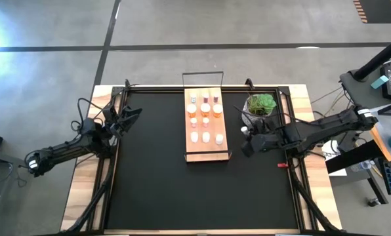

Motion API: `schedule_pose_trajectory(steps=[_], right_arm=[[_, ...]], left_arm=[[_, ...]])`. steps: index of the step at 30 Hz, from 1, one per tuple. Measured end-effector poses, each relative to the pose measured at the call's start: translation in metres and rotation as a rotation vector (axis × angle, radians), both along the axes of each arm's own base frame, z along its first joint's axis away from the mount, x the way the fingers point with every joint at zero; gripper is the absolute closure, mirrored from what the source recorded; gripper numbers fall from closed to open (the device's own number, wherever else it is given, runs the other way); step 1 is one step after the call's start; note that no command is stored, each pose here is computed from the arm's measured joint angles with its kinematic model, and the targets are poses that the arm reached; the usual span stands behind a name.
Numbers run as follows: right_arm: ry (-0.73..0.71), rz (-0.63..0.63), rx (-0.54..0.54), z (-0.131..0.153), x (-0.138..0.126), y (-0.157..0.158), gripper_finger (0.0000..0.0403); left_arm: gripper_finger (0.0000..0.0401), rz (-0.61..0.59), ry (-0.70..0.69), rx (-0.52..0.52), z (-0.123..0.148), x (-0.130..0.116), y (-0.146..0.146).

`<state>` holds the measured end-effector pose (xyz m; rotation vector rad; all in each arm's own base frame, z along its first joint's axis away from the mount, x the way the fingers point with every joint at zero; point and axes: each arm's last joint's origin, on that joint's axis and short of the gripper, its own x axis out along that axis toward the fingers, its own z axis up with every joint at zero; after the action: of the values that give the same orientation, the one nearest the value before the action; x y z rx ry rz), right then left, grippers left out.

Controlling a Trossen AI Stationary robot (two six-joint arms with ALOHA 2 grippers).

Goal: Pick and place medicine bottles onto shelf by color
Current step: Put the pink pill bottle on the shelf aligned with the pink pill bottle

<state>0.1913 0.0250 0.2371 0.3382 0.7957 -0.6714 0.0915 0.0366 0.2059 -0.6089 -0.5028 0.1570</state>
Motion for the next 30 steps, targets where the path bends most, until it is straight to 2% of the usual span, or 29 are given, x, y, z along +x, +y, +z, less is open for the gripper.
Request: schedule_pose_trajectory(steps=[6, 9, 18, 23, 28, 30], right_arm=[[-0.097, 0.103, -0.113, 0.013, 0.017, -0.007, 0.0303], [-0.124, 0.119, -0.118, 0.015, 0.024, -0.017, 0.0303], [-0.255, 0.157, -0.018, 0.012, 0.052, -0.062, 0.0303], [-0.306, 0.153, -0.073, 0.006, 0.068, -0.077, 0.0303], [-0.363, 0.189, -0.133, 0.005, 0.078, -0.078, 0.0303], [-0.367, 0.153, -0.158, 0.003, 0.079, -0.080, 0.0303]], left_arm=[[0.0177, 0.000, 0.000, 0.000, 0.000, 0.000, 0.000], [0.0177, 0.000, 0.000, 0.000, 0.000, 0.000, 0.000], [0.0177, 0.000, 0.000, 0.000, 0.000, 0.000, 0.000], [0.0177, 0.000, 0.000, 0.000, 0.000, 0.000, 0.000], [0.0177, 0.000, 0.000, 0.000, 0.000, 0.000, 0.000], [0.0177, 0.000, 0.000, 0.000, 0.000, 0.000, 0.000]])
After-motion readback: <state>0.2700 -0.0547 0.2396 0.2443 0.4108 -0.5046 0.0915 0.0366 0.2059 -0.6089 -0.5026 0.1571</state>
